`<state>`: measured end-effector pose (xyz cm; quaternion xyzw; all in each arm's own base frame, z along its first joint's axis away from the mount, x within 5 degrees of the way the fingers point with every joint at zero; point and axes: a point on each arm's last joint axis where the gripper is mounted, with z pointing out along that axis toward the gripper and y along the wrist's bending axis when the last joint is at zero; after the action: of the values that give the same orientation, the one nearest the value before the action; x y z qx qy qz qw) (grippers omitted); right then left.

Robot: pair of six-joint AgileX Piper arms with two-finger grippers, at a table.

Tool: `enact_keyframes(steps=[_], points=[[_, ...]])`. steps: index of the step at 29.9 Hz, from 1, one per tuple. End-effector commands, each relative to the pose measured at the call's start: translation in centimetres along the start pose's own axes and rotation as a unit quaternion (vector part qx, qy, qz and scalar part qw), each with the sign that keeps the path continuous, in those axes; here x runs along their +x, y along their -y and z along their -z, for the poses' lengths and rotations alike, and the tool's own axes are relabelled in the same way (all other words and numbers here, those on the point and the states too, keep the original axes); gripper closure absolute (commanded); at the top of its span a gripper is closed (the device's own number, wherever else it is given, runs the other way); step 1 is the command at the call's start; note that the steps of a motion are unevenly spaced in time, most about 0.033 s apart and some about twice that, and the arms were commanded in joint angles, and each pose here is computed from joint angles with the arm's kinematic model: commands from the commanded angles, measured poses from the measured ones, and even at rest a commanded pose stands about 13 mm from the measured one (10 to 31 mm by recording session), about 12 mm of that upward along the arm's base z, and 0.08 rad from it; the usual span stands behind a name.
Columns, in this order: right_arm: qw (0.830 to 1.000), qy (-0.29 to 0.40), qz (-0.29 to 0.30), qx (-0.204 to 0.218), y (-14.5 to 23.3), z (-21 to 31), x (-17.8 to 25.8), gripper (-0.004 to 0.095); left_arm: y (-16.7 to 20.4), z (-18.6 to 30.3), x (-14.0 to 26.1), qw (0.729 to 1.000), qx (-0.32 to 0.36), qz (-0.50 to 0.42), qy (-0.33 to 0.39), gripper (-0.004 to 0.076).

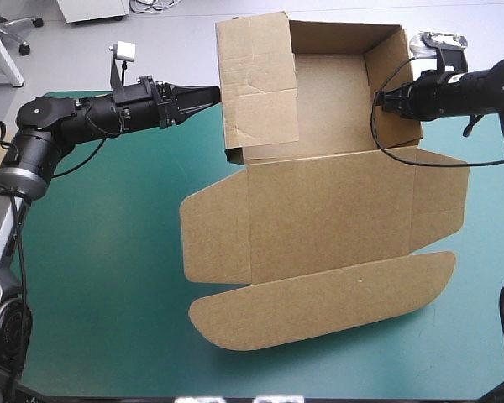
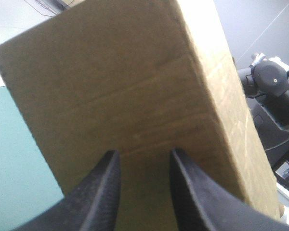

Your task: Fold the box

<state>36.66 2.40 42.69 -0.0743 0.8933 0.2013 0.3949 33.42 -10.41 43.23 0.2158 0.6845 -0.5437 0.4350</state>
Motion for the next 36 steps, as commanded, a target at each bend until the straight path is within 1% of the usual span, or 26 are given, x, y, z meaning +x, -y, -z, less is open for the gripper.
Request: enact_keyframes(steps=[1,3,6,9,14,18,25,32,36], points=[[0.998,0.057,-0.017,-0.012,-1.1,2.3,-1.2,0.0938,2.8,0.6,-1.7,0.999,0.013,-0.019,0.033,0.0471],[0.998,0.051,-0.021,-0.010,-0.9,1.9,-1.2,0.0933,2.6,0.6,-1.8,0.999,0.000,-0.017,0.032,0.0469],[0.999,0.038,-0.020,0.007,-0.5,0.9,-1.0,0.0930,2.3,0.6,-1.7,0.999,-0.017,-0.025,0.022,0.0463],[0.999,0.026,-0.015,0.016,-0.6,0.1,-0.8,0.0930,1.9,0.6,-1.7,0.999,-0.039,-0.030,0.022,0.0431],[0.999,0.023,-0.015,0.019,-1.0,-1.1,-0.8,0.0930,1.4,0.6,-1.4,0.997,-0.066,-0.030,0.007,0.0368],[0.999,0.020,-0.025,0.017,-0.7,-1.9,-0.7,0.0930,0.3,0.5,-0.9,0.995,-0.091,-0.021,-0.016,0.0360],[0.999,0.006,-0.034,0.016,-0.1,-3.1,-0.5,0.0930,0.0,0.2,-1.0,0.997,-0.080,-0.009,-0.005,0.0360],[0.999,0.005,-0.034,0.017,0.0,-3.3,-0.4,0.0930,1.1,-1.1,-0.8,0.998,-0.055,-0.017,-0.005,0.0360],[0.999,0.004,-0.034,0.017,0.0,-3.3,-0.4,0.0930,1.2,-1.9,-0.5,0.997,-0.068,-0.032,-0.012,0.0360]])
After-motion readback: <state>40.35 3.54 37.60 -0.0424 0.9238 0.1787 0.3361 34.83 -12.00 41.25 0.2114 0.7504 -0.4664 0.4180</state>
